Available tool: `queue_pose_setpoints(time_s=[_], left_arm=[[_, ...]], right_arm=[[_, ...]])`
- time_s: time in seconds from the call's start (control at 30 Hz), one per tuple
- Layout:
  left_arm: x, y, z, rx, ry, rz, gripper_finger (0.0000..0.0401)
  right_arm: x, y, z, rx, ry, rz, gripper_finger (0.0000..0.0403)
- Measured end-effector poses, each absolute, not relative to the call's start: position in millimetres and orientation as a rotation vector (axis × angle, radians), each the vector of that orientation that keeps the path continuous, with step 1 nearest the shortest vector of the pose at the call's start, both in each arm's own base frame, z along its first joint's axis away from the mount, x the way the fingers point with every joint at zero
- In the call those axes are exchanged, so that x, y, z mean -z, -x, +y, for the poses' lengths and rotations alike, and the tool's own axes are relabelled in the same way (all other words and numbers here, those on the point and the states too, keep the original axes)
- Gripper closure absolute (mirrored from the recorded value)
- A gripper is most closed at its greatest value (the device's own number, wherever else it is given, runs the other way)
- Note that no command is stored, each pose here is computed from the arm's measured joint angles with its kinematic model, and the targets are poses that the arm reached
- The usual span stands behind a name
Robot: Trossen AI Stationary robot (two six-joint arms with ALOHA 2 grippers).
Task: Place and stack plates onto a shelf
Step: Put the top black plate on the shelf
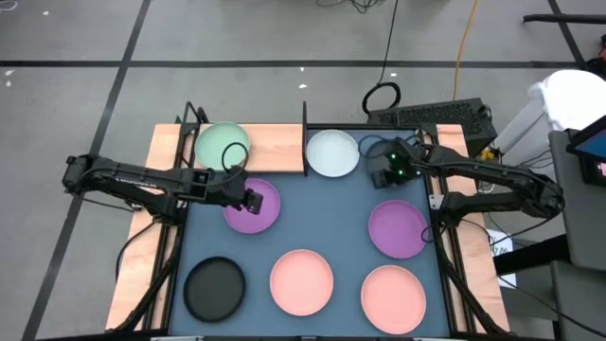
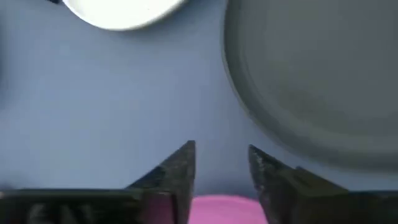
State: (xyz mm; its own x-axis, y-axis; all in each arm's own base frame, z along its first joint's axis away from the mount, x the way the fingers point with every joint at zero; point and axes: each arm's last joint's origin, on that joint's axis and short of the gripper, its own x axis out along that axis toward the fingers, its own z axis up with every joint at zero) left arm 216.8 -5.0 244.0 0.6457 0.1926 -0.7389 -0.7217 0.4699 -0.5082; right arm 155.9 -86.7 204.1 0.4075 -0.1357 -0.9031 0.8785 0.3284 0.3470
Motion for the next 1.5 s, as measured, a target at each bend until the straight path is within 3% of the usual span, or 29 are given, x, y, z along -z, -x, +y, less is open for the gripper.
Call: queue_pose_setpoints(time_s=[0.2, 0.47, 0.7, 0.9, 1.07, 1.2, 1.5], left_arm=[[-244.2, -217.5, -6.5, -0.592, 0.999, 0.672, 0.0364], [-244.2, -217.5, -7.1, -0.600, 1.030, 0.667, 0.0364], [-244.9, -218.2, -8.4, -0.605, 1.047, 0.649, 0.0364], [-245.0, -218.2, -8.4, -0.585, 0.993, 0.661, 0.0364], [-244.9, -218.1, -9.2, -0.558, 0.942, 0.678, 0.0364], [-246.4, -219.7, -11.2, -0.515, 0.888, 0.674, 0.0364], [-246.8, -220.1, -12.0, -0.459, 0.762, 0.696, 0.0364]], right_arm=[[-191.4, -166.7, -100.1, 0.760, -0.850, 0.964, 0.0204], [-165.8, -181.9, -109.6, 0.668, -0.711, 1.098, 0.0216], [-149.3, -185.5, -112.7, 0.625, -0.608, 1.214, 0.0273], [-149.5, -185.7, -111.0, 0.646, -0.624, 1.219, 0.0386], [-162.8, -177.2, -101.6, 0.702, -0.726, 1.197, 0.0395], [-194.7, -173.2, -89.9, 0.707, -0.802, 1.140, 0.0400], [-275.1, -183.5, -72.1, 0.691, -0.734, 0.898, 0.0402]])
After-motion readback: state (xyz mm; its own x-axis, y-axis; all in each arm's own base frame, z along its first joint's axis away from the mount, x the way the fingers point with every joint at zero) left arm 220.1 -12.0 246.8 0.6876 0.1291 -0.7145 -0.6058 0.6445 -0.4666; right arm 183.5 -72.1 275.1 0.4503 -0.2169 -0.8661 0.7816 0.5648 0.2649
